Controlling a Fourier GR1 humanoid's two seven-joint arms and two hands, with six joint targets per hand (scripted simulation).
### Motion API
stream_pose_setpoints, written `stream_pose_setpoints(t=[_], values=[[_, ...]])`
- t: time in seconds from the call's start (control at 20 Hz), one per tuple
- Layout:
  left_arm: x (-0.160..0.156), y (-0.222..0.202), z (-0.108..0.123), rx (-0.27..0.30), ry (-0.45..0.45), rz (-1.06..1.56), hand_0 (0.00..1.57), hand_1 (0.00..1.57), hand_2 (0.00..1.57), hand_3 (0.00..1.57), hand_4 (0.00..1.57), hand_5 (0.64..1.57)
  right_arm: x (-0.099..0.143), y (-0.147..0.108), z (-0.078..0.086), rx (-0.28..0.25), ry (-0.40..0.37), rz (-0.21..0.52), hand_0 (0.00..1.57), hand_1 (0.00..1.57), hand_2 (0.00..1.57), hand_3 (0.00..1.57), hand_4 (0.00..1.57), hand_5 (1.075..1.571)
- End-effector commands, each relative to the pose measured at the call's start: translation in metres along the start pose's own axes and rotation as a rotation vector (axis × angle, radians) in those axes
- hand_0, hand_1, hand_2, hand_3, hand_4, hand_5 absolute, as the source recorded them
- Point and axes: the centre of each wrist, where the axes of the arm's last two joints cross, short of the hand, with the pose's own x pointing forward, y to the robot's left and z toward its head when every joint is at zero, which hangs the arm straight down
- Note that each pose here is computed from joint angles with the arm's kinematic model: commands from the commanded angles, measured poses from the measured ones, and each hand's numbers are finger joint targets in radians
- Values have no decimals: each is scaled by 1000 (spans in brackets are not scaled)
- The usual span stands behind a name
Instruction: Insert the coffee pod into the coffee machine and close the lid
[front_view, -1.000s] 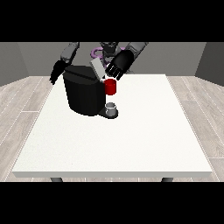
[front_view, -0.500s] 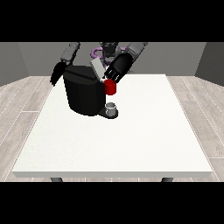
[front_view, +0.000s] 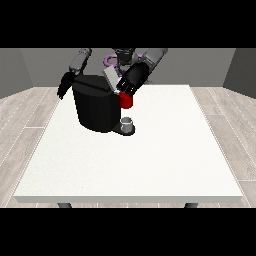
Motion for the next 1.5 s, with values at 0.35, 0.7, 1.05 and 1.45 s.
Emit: stream_pose_setpoints(t=[0.35,0.7,1.05,1.45], values=[[2,9,0,52,-21,-5,1180,1180,1198,1170,351,1571,13,0,-6,2,14,3,0,0,0,0,0,1571],[-2,17,6,72,-8,-176,1210,1210,1220,1093,0,1571,2,4,-1,-9,-29,1,0,0,0,0,0,1571],[-35,23,19,100,12,-143,1115,1115,1136,1016,0,1571,15,9,5,5,-21,10,0,0,0,0,0,1571],[9,34,6,182,-98,-132,1233,1233,1201,947,0,1571,6,7,-5,-26,-33,1,0,0,0,0,144,1571]])
